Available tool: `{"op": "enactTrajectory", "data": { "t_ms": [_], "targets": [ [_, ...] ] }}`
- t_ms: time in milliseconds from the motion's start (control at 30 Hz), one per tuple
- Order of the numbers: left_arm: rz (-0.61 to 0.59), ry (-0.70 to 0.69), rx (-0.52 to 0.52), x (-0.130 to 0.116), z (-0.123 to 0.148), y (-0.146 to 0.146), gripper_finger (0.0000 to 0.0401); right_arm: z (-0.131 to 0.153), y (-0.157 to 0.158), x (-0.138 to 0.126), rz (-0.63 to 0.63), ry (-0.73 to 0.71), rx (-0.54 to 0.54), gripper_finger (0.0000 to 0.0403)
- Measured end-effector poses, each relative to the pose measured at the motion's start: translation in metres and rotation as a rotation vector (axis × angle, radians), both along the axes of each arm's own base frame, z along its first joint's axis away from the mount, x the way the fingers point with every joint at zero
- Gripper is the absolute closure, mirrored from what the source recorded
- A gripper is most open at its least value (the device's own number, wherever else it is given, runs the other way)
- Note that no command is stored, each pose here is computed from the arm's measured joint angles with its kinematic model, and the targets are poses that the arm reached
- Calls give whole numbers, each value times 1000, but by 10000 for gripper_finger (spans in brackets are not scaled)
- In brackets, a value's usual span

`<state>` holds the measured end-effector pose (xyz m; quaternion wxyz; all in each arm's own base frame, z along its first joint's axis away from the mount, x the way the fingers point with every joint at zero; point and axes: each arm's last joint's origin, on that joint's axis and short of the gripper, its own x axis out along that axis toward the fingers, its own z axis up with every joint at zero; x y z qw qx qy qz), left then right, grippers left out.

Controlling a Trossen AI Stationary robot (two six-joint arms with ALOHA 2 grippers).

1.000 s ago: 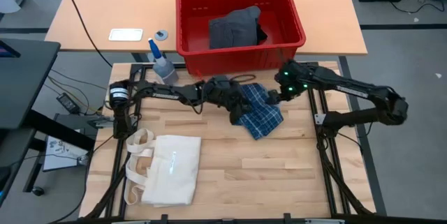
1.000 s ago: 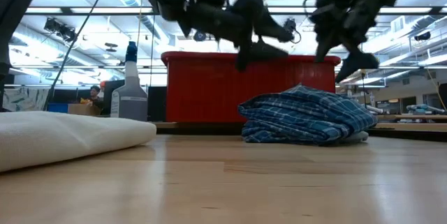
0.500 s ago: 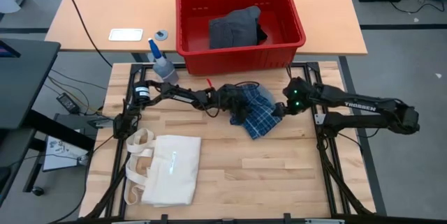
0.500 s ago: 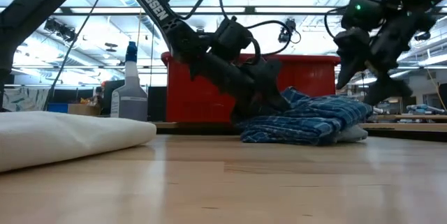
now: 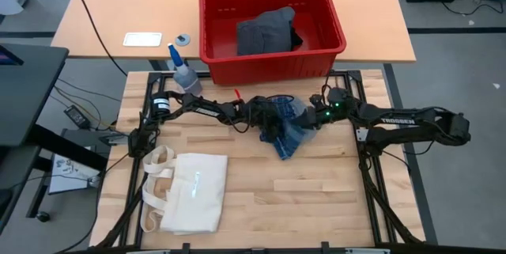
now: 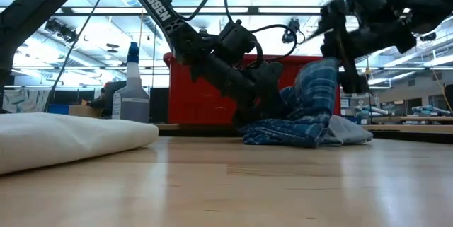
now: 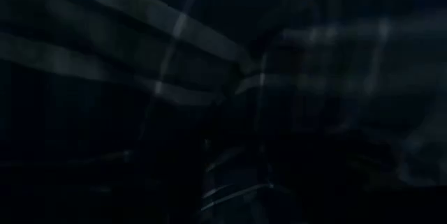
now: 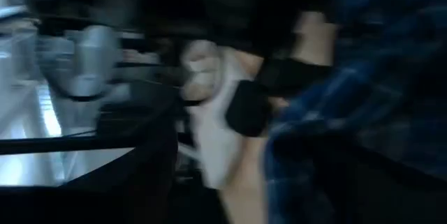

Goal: Fold laundry
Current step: Put the folded blue checkered polo shirt into the red bin

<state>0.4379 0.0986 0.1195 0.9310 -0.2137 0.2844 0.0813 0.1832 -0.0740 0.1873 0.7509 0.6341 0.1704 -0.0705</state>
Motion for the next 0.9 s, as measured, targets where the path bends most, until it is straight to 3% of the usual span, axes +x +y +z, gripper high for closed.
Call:
{"op": "enactTrajectory", "data": {
  "t_ms": [100,200,300,533,767,900],
  "targets": [
    [-1,2,-1,0,-1,0,191,6,1,2,-26,-46,28,71],
    [-6,2,6,0,-1,0,191,-8,-1,-3,-135,115,18,82],
    [-15,4,18,0,-1,0,191,-22,-5,-9,-187,259,-50,90],
    [-20,-6,23,0,-1,0,191,-37,-21,2,-244,282,-207,92],
    [-22,-14,25,0,-1,0,191,-45,-29,34,-115,224,-150,92],
    [-83,-14,53,0,-1,0,191,-49,-34,43,-122,250,-130,96]
  ]
}}
